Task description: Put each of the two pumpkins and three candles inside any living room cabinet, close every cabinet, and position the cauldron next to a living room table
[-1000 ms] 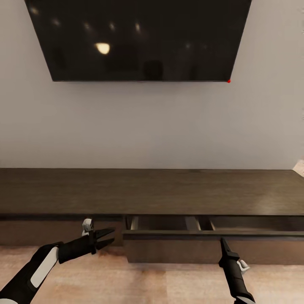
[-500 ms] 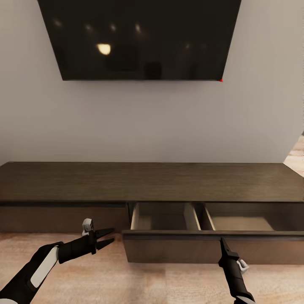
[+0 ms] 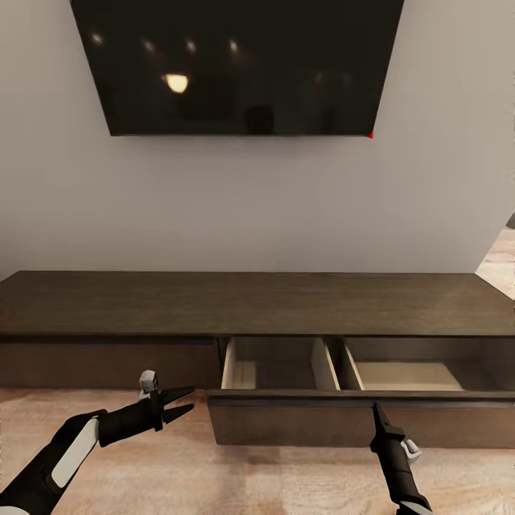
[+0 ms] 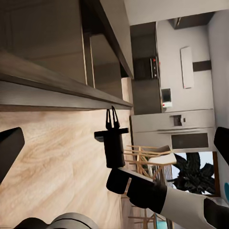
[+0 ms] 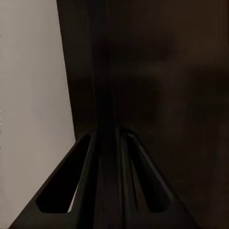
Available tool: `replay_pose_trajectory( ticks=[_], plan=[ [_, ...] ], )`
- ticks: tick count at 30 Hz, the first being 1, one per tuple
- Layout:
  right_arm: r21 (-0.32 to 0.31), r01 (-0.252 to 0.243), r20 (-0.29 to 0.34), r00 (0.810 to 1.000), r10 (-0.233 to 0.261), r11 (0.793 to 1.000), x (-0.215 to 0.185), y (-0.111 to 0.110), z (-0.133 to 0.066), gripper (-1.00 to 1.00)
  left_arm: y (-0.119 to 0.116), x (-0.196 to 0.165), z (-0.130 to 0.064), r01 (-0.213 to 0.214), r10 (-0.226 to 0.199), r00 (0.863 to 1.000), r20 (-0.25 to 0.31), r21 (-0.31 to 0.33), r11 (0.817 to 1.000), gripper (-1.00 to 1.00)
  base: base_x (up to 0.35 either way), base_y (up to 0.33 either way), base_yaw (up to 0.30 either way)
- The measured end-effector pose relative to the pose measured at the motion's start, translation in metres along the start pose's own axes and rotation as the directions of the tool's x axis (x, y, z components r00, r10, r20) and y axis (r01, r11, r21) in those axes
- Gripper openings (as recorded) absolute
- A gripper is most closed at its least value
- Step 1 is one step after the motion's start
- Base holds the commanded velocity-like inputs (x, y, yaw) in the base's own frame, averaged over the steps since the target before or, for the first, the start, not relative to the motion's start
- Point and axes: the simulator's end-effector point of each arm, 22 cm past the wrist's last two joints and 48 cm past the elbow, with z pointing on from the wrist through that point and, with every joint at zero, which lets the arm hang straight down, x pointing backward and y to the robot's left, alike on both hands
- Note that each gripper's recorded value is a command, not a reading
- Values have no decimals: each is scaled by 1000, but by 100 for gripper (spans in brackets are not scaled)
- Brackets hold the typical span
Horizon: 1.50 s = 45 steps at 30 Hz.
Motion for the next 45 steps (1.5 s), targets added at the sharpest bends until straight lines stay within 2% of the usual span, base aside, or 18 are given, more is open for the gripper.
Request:
replay_pose_trajectory(
  ticks=[45],
  plan=[
    [0, 0, -4, 1000, 0, 1000, 1, 0, 0, -100, 0, 0, -1, -1, 1, 1000, 0, -1, 1000, 100, -92, 0, 0]
  ],
)
